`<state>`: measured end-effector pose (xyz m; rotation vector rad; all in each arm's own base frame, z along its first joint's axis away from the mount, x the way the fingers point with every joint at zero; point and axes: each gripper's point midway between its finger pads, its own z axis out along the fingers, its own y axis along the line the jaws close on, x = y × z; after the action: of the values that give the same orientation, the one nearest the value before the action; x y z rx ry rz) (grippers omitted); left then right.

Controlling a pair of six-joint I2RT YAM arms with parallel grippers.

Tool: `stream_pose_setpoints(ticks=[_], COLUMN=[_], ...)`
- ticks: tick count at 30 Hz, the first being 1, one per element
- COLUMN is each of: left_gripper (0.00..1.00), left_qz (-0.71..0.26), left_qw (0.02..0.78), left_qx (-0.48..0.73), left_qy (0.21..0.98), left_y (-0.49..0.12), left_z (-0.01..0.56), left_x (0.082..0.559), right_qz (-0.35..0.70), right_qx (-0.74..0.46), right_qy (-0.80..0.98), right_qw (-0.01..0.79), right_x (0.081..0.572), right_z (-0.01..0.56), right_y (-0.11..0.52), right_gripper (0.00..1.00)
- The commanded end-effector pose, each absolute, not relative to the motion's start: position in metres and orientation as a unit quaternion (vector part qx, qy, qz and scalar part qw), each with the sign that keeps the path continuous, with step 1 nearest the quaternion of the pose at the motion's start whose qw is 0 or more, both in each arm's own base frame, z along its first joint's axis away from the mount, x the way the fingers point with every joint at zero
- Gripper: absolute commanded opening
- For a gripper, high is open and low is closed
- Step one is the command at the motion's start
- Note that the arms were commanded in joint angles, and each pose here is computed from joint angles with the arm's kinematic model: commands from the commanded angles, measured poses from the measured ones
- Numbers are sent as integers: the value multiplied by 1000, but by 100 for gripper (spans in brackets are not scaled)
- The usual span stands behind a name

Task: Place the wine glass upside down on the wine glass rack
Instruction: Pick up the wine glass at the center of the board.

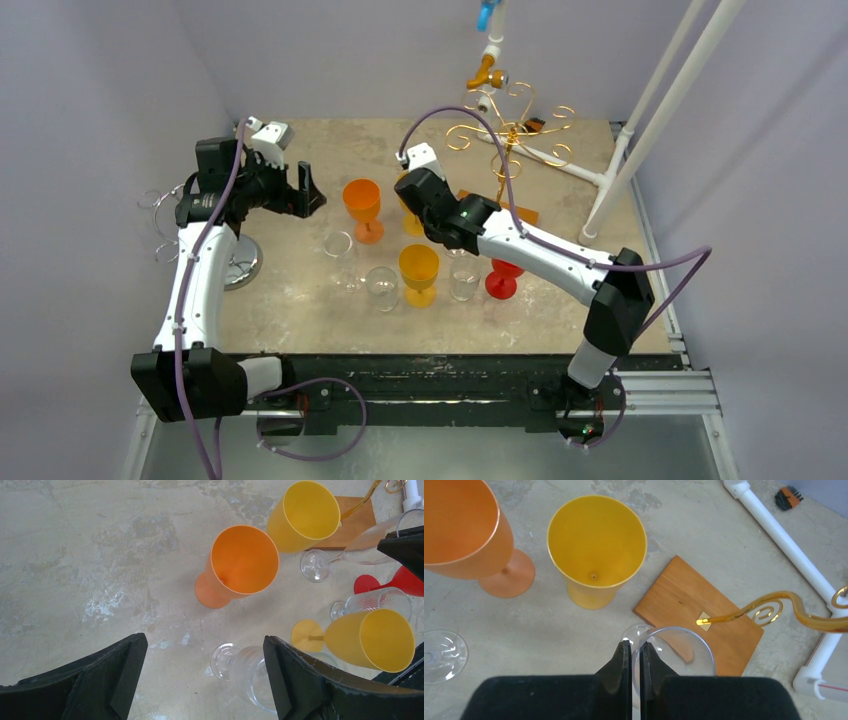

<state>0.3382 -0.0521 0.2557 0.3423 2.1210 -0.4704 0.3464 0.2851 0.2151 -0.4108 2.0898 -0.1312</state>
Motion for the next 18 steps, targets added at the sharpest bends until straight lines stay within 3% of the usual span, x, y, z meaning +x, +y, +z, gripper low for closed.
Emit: stream_pose_setpoints(ticks=[1,7,18], left_gripper=[94,99,100], left_qz=[-195,-203,-252], left_qw=[478,473,455], left_qx=[160,159,181], left_qy=[842,842,835], left_y=[-56,-59,-76], left_z=[278,279,299], left_x=[332,330,314], right_qz=[-65,-77,46], right_qx=[-171,-156,-170], right_qy=[859,849,822], right_qw=[477,499,542], right_x=[341,339,297], right_z=[215,245,344], right_y=[274,259,268], right_gripper=[0,0,0])
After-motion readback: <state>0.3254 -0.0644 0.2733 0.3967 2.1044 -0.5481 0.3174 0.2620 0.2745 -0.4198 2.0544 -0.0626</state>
